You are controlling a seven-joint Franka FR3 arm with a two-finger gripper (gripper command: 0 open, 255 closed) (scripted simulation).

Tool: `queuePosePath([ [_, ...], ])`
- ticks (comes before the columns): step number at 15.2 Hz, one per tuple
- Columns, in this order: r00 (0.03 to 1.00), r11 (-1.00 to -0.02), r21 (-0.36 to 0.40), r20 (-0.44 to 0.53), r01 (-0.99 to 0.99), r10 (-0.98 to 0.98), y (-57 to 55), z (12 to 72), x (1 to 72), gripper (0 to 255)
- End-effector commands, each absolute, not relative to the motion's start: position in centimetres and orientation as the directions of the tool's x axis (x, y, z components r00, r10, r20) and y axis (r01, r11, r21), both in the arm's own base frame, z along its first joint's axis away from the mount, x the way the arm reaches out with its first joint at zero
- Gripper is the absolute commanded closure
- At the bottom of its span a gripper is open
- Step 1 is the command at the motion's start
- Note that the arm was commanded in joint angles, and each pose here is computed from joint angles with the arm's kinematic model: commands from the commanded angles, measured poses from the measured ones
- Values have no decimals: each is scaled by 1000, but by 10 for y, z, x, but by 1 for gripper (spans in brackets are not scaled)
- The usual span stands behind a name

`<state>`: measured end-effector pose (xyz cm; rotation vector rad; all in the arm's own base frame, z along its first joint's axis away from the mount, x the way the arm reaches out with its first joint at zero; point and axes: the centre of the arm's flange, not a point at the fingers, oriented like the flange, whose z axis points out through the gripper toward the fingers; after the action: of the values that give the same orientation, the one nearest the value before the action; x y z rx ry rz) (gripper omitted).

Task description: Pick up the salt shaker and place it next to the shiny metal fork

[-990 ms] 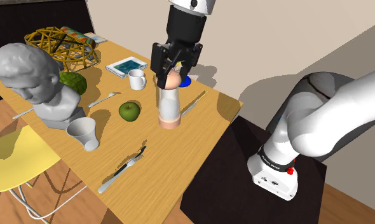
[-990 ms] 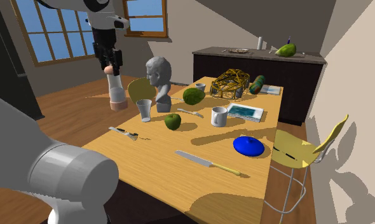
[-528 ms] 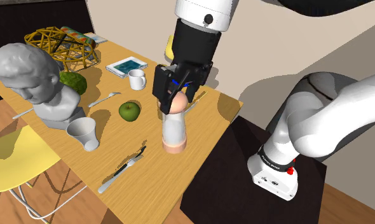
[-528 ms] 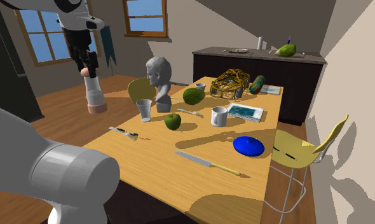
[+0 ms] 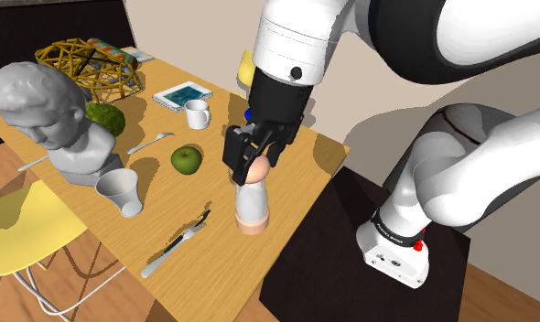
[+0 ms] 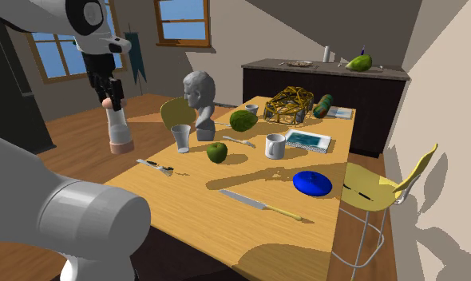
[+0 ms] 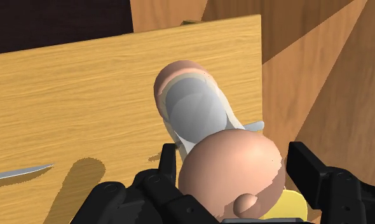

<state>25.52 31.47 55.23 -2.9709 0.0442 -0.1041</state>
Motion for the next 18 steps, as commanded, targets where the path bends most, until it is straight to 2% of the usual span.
queuePosePath([
  [1,997,-985,-169,68,-24,-35,314,542,255,255],
  [18,997,-985,-169,68,-24,-35,314,452,255,255],
])
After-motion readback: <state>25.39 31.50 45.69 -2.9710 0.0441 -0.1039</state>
